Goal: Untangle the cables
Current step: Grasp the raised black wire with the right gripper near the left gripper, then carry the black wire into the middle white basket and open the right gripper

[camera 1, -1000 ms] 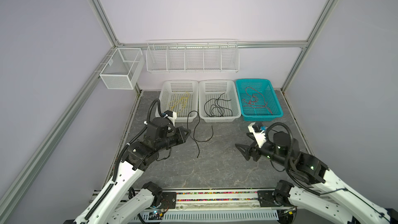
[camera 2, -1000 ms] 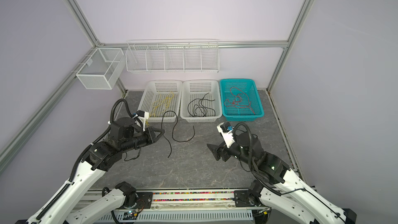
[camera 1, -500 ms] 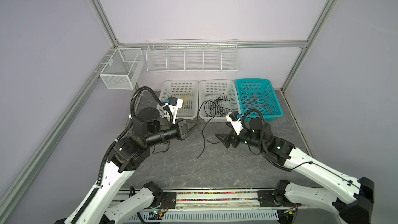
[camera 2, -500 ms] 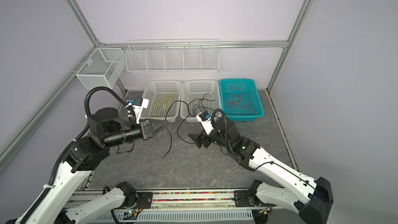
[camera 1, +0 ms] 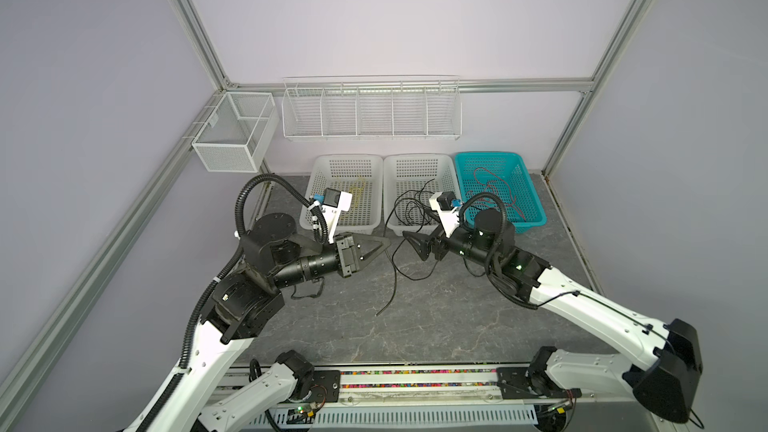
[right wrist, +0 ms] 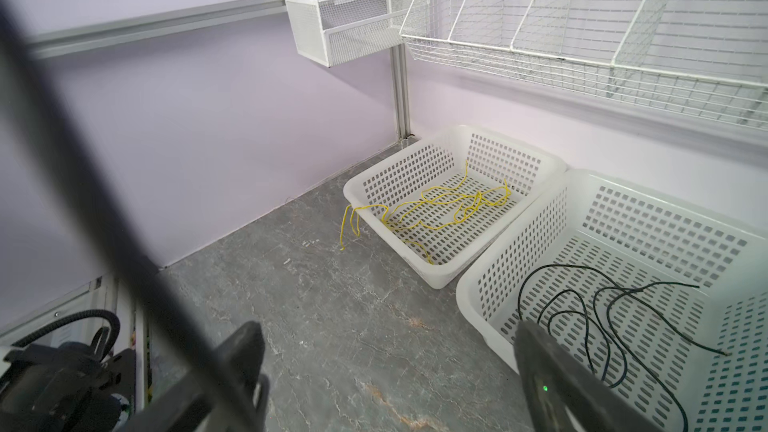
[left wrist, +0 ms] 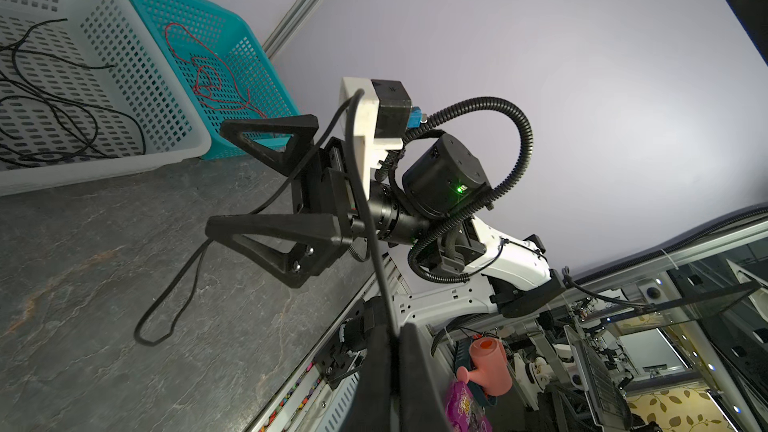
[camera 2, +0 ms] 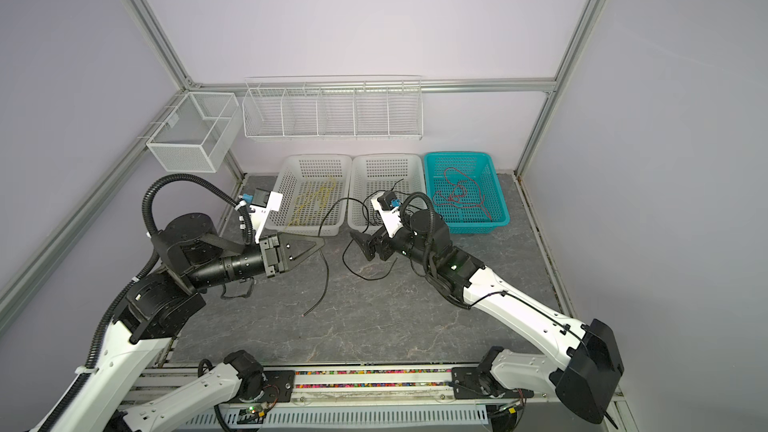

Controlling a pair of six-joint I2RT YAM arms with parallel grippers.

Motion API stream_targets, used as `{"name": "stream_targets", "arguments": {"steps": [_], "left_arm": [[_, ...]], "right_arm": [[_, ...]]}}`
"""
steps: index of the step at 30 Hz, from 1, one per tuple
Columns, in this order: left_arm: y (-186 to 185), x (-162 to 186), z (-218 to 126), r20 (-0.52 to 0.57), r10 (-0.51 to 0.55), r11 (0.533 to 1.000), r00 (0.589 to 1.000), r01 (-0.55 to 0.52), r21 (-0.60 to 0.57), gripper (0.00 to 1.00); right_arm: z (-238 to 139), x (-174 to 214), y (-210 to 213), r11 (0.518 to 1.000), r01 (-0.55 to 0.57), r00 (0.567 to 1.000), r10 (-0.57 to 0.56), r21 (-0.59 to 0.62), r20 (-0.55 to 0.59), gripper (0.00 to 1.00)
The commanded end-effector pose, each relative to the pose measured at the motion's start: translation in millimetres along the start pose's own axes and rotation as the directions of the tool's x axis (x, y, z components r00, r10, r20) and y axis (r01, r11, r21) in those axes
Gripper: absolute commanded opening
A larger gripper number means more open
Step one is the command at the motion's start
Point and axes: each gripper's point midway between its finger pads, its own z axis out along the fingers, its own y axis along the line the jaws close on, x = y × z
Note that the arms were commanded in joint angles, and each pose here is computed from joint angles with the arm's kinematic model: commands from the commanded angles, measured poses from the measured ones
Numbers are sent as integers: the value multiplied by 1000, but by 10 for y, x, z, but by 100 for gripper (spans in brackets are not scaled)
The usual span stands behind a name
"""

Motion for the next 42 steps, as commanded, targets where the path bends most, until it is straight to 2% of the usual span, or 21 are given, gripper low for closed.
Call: {"name": "stream_targets", "arguments": {"steps": [1,3,5,7,9,13,14,16,17,18,21,24,28,35,42], "left_arm": [[-81,28,-17,-5,12,999,1000,-12,43,0],[-95,39,-31,-6,15,999,1000,-15,49,0],[-94,47,-31,-6,19,998,1000,-18,53,0],[-77,64,-27,-9,20,998,1000,-19,52,0],[-43,78,-27,-10,25,999,1000,-25,39,0],[149,144,-19,-15,43,999,999,-44,-32,0],[221,163,-11,-16,46,997,999,-47,-57,3],[403,205,27,-24,51,992,998,-53,-116,29],[473,224,36,-29,60,988,998,-64,-140,39],[557,243,50,-37,75,983,997,-80,-168,56],[822,284,41,-61,120,952,991,-133,-275,74],[1116,317,-15,-82,151,901,985,-171,-399,80],[1395,355,-103,-80,178,845,981,-194,-499,86],[1700,378,-331,-63,207,749,976,-199,-632,95],[1763,415,-471,-65,233,712,970,-215,-669,97]], "right_arm": [[-21,-313,-98,999,15,995,-19,47,96,97],[-27,-350,-91,999,10,994,-15,41,111,96],[-19,-401,-53,1000,9,991,-11,16,137,85],[-3,-434,10,1000,14,989,-11,-22,148,57],[-6,-446,8,1000,10,990,-7,-20,144,37],[-89,-524,-87,999,22,986,-29,46,162,20],[-90,-538,-141,997,26,988,-37,78,152,16],[-75,-600,-293,987,33,991,-52,154,120,7],[-72,-638,-373,982,31,992,-52,184,111,7],[-53,-683,-451,979,23,993,-46,204,107,6],[7,-820,-724,966,-12,995,-14,258,99,7],[116,-1007,-967,957,-35,994,4,289,106,7],[393,-1117,-1256,953,-41,994,8,302,108,7],[1060,-880,-1806,942,-67,997,49,328,63,6],[1591,-580,-2166,937,-71,996,51,342,67,7]]}}
